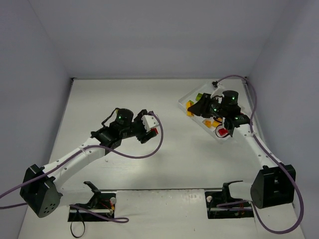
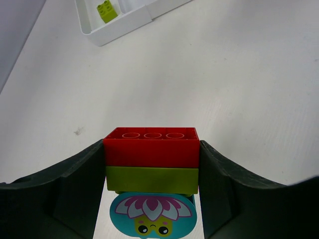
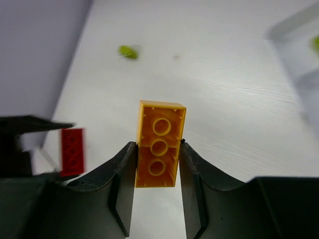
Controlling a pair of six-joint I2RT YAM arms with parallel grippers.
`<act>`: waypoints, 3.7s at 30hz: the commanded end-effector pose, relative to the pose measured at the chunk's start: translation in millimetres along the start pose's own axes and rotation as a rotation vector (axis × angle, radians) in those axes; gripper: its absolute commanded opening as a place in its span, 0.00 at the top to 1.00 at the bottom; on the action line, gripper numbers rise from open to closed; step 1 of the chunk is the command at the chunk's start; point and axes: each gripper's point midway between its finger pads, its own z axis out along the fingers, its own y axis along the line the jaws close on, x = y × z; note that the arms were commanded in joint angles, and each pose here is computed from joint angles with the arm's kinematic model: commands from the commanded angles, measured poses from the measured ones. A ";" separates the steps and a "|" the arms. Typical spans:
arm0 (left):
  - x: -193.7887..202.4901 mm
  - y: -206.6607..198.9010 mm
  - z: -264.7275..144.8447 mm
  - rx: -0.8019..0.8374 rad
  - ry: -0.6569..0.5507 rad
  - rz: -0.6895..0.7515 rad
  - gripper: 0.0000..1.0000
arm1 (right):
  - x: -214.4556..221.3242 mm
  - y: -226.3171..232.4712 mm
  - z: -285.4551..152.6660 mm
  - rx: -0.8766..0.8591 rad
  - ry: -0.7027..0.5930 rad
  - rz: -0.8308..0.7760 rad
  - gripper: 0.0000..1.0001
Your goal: Sort the legos into containers by color
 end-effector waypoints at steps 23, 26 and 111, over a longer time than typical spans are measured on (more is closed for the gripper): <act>-37.6 18.5 -8.6 -0.068 -0.102 -0.006 1.00 | -111.8 -320.6 -80.0 1.063 -0.293 0.198 1.00; -39.0 17.2 -8.6 -0.060 -0.107 -0.008 1.00 | -104.7 -341.8 -77.6 1.110 -0.264 0.204 0.99; -45.3 18.6 -26.7 -0.102 -0.146 0.075 0.37 | 58.0 152.7 40.3 -0.398 0.128 -0.068 1.00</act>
